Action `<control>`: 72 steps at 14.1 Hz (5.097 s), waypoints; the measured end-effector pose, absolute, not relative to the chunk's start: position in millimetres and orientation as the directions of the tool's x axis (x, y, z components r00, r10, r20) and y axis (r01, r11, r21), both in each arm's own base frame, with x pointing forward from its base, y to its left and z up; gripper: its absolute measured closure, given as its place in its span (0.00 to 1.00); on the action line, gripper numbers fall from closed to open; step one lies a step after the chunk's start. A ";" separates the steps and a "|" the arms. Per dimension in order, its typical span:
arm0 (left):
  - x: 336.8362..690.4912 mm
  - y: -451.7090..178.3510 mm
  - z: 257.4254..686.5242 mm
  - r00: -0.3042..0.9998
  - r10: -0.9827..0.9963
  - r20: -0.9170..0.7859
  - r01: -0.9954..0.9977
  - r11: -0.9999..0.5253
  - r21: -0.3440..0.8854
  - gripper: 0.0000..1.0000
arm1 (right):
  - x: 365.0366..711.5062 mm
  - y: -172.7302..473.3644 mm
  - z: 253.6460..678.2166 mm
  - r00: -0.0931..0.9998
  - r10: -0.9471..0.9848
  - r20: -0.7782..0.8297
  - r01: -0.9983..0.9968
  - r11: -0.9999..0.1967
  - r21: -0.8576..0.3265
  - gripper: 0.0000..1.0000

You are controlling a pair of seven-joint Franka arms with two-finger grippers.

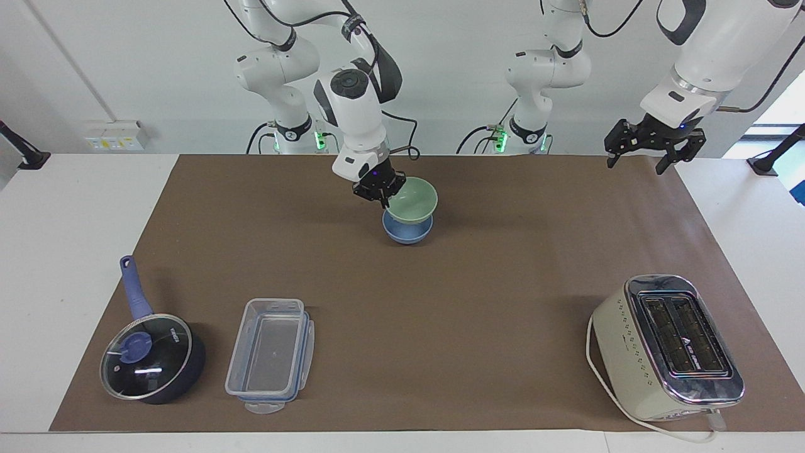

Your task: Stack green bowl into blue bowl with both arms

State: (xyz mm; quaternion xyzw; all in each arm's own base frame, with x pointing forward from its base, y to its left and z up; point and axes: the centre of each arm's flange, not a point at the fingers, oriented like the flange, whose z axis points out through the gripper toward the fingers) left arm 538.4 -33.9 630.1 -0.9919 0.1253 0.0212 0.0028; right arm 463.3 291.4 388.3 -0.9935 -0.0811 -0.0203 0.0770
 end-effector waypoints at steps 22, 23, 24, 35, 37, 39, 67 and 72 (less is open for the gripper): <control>538.4 -33.8 630.1 0.968 -0.248 -0.043 -0.248 -0.969 0.000 0.00 | 458.5 288.0 363.7 0.986 0.152 0.072 0.162 -0.976 -0.149 0.96; 538.4 -33.8 630.1 0.968 -0.248 -0.043 -0.248 -0.969 0.000 0.00 | 458.4 288.2 363.5 0.986 0.153 0.072 0.162 -0.975 -0.149 0.96; 538.4 -33.8 630.1 0.968 -0.248 -0.043 -0.248 -0.969 0.000 0.00 | 458.3 288.2 363.4 0.986 0.153 0.072 0.162 -0.976 -0.149 0.96; 538.4 -33.7 630.1 0.968 -0.248 -0.043 -0.248 -0.969 0.000 0.00 | 466.6 288.4 378.7 0.985 0.145 0.095 0.159 -0.974 -0.159 0.39; 538.4 -33.7 630.1 0.968 -0.248 -0.043 -0.248 -0.969 0.000 0.00 | 475.3 280.2 396.7 0.988 0.129 0.088 0.142 -0.977 -0.160 0.19; 538.4 -33.7 630.1 0.968 -0.248 -0.043 -0.248 -0.969 0.000 0.00 | 490.8 258.5 423.8 0.991 0.103 0.090 0.116 -0.983 -0.145 0.00; 538.3 -34.6 630.1 0.967 -0.250 -0.043 -0.250 -0.968 0.000 0.00 | 499.7 -64.7 695.7 0.946 -0.316 0.071 -0.312 -0.948 -0.062 0.00; 538.3 -35.4 630.1 0.967 -0.251 -0.043 -0.251 -0.968 0.000 0.00 | 508.4 -50.3 664.7 0.965 -0.262 0.016 -0.261 -0.965 -0.039 0.00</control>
